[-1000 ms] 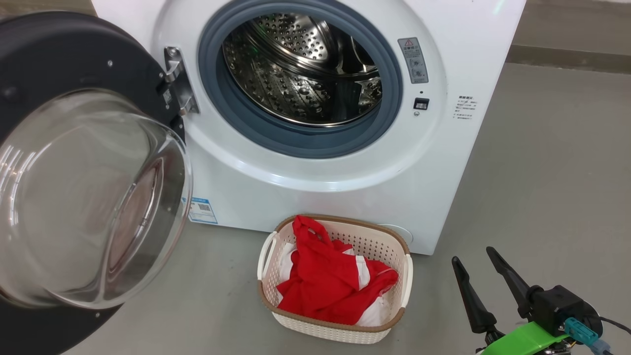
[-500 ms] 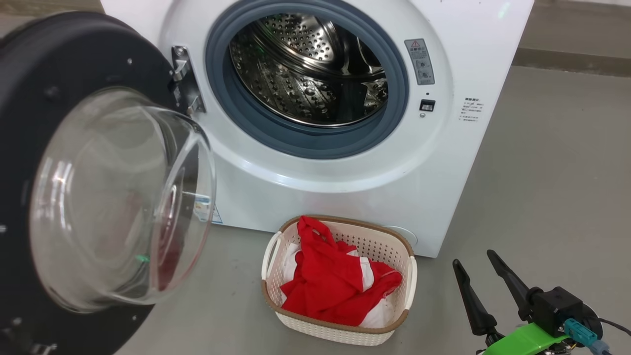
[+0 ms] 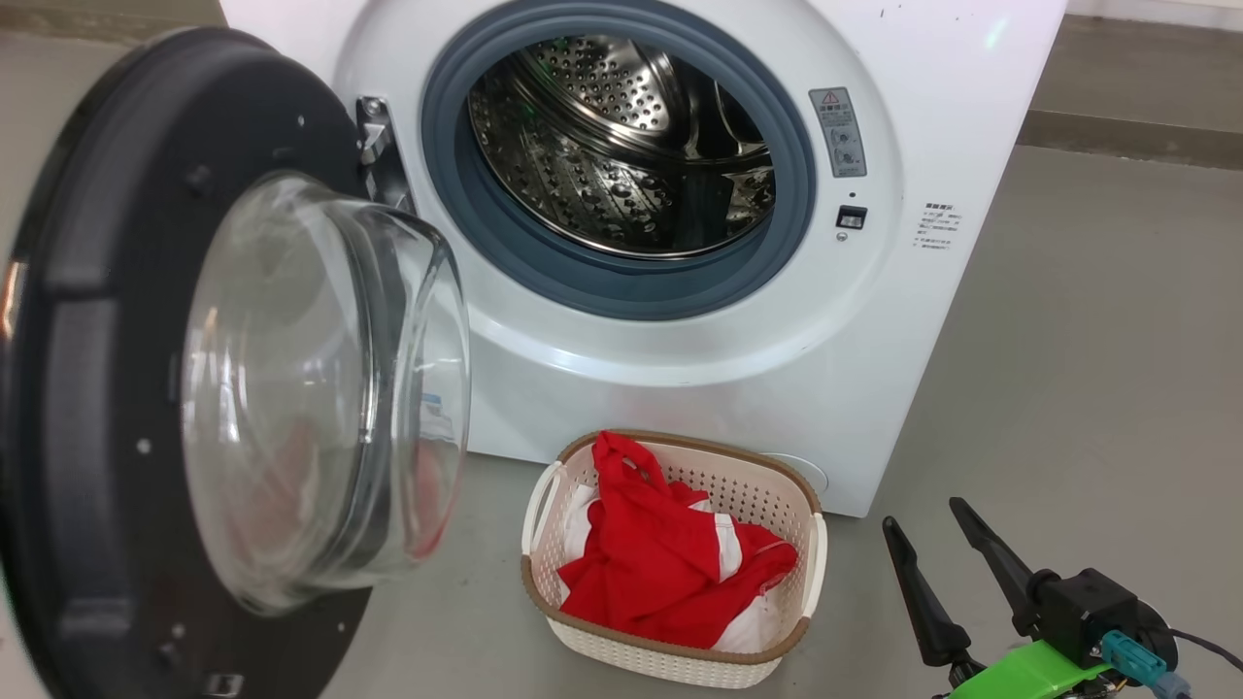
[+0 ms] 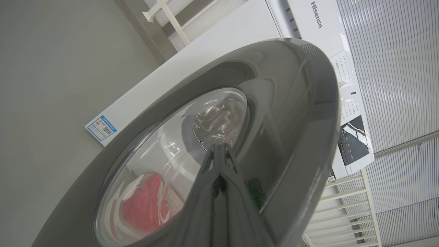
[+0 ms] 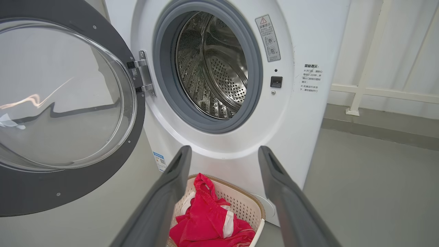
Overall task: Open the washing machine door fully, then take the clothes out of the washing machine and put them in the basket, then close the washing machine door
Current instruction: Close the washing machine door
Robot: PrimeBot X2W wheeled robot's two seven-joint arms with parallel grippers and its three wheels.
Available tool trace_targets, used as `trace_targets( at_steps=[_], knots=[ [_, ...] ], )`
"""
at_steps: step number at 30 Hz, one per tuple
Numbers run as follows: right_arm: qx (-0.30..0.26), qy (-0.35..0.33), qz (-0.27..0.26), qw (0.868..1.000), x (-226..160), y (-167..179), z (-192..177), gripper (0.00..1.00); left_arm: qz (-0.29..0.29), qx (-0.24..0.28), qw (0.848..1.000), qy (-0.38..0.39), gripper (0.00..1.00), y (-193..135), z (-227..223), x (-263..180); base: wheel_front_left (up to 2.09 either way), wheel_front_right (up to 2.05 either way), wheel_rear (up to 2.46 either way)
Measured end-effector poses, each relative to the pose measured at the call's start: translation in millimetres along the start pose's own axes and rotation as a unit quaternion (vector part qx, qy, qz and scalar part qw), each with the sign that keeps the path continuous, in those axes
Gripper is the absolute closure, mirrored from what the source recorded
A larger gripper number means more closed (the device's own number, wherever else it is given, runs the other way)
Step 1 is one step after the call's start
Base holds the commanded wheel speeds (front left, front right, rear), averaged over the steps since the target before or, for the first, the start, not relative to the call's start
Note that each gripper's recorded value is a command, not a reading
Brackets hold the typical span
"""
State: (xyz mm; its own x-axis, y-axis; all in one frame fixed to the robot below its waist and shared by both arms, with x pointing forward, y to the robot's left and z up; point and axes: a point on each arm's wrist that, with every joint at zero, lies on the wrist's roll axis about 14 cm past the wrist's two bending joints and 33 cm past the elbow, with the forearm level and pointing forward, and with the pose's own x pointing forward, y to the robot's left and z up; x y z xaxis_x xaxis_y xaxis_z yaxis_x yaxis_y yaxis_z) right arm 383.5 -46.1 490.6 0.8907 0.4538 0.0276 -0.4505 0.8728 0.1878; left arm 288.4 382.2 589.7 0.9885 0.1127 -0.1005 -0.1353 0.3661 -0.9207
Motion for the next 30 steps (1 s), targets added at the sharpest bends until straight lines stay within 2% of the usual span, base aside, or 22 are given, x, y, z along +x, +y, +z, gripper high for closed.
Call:
trace_targets(
  at_steps=[13,22,30],
  knots=[
    [0.004,0.004,-0.007,1.000,-5,-4,-3,0.00,-0.022,0.027,0.998,0.057,1.00,-23,-45,5,0.00,0.00,0.00],
    [0.010,0.008,-0.022,1.000,-9,-11,-7,0.00,-0.044,0.026,0.995,0.083,1.00,-37,-70,15,0.00,0.00,0.00],
    [0.012,0.007,-0.037,0.999,-15,-20,-8,0.00,-0.074,0.019,0.988,0.133,1.00,-53,-112,27,0.00,0.00,0.00]
  ],
)
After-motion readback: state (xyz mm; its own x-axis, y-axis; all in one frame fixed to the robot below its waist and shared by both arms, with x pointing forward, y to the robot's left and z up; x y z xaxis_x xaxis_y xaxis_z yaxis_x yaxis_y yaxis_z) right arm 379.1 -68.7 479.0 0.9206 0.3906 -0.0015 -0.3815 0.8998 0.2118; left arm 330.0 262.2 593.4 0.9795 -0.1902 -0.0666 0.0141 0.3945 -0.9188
